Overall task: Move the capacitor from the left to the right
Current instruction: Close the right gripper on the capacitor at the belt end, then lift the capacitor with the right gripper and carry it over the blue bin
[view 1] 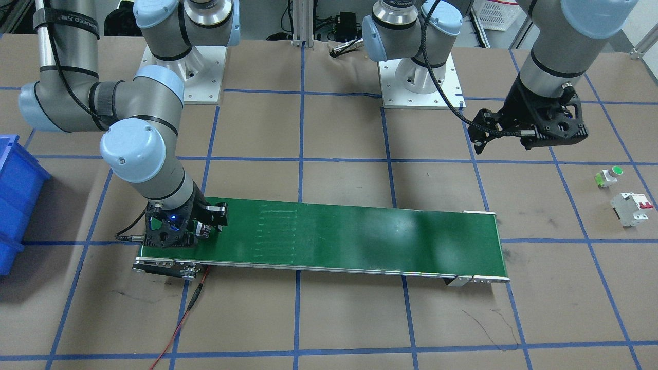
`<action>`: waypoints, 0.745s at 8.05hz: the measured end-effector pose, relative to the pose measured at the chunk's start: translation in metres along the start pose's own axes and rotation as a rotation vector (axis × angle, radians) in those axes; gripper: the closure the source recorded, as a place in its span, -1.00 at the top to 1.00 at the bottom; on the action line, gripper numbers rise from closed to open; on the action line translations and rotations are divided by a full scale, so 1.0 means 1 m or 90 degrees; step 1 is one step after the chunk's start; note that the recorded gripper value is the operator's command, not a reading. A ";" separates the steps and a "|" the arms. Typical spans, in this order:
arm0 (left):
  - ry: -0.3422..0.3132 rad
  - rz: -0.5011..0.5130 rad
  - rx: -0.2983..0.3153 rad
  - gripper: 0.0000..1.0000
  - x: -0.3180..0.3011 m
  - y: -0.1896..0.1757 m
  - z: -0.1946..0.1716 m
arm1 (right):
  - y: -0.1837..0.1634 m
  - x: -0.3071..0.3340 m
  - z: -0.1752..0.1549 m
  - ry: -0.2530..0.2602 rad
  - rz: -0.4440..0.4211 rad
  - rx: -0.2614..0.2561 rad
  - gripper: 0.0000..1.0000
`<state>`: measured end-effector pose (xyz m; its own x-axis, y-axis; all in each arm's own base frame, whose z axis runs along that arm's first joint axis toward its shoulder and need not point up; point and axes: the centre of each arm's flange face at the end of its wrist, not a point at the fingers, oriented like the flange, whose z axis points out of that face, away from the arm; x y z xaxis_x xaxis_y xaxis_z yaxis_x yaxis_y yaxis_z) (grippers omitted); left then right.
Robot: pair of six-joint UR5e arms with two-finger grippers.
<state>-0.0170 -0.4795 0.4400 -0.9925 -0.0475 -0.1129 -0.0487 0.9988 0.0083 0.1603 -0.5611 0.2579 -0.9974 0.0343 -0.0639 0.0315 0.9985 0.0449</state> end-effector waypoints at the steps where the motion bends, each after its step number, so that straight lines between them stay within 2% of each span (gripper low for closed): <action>1: 0.000 0.000 0.000 1.00 0.000 0.000 0.000 | 0.000 0.001 0.001 0.006 -0.009 -0.004 -1.00; 4: 0.000 0.000 0.000 1.00 0.000 0.000 0.000 | 0.001 0.004 0.000 0.020 -0.029 -0.018 -1.00; 6: -0.001 0.000 0.000 1.00 0.000 0.000 0.000 | -0.011 0.015 -0.027 0.046 -0.026 0.010 -1.00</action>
<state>-0.0172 -0.4795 0.4400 -0.9923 -0.0469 -0.1143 -0.0482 0.9988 0.0086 0.1435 -0.5733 0.2837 -0.9999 -0.0084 0.0069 -0.0082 0.9996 0.0282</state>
